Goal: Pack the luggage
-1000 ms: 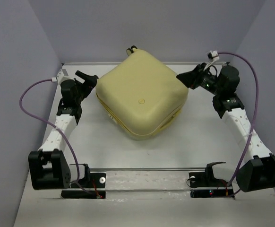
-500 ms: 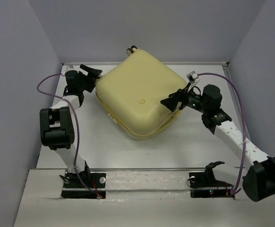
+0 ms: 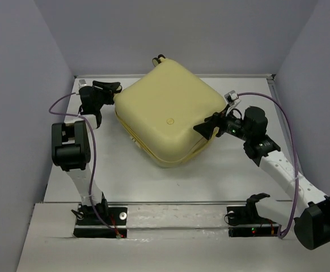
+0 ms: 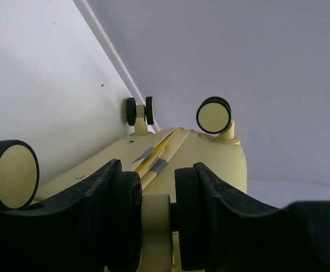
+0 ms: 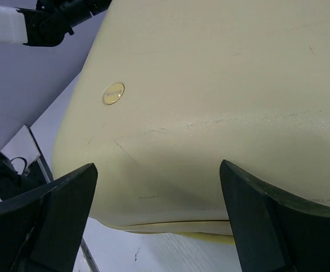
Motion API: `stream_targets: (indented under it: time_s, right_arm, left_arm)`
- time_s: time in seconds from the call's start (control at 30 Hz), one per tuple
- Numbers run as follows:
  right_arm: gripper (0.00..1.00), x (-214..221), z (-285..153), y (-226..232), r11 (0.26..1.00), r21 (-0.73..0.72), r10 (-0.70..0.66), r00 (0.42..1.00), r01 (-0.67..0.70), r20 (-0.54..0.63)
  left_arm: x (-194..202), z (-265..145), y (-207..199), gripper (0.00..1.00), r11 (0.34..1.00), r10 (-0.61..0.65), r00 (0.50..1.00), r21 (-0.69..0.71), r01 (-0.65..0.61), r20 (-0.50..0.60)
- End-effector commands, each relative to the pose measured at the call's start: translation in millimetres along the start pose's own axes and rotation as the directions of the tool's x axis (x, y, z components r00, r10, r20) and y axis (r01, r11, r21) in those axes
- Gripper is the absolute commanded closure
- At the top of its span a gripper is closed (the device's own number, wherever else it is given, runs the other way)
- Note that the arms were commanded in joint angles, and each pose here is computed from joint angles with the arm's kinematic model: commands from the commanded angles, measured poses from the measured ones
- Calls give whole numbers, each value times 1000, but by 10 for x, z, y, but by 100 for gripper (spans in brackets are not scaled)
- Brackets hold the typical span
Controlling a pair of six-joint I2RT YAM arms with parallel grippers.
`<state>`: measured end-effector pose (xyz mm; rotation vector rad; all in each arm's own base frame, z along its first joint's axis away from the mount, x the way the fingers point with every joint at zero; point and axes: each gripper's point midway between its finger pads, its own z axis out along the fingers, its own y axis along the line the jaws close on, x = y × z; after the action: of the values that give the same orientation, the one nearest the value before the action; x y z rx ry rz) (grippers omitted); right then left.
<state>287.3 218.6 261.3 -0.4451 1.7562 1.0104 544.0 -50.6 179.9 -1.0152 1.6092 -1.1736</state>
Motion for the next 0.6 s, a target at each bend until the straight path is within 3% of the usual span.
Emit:
stream_targets:
  time_s: [0.0, 0.17, 0.27, 0.43, 0.57]
  right_arm:
    - [3, 48, -39, -59, 999, 50, -5, 1000, 5, -6]
    - [0, 26, -72, 2, 999, 33, -2, 1000, 2, 3]
    - [0, 33, -87, 38, 1000, 18, -3, 1000, 3, -1]
    - [0, 125, -121, 8, 999, 38, 18, 1000, -17, -19]
    - [3, 152, -216, -106, 992, 125, 9, 1000, -8, -6]
  left_arm:
    - [-117, -506, -1727, 94, 914, 145, 988, 374, -157, 61]
    - [-215, -902, -2623, 94, 872, 235, 961, 406, -274, 144]
    - [-215, -1012, -2866, 94, 870, 257, 957, 399, -290, 137]
    - [-226, -933, -2563, 94, 905, 276, 954, 304, -298, 115]
    - [-140, -852, -2044, 94, 934, 267, 962, 228, -275, 66]
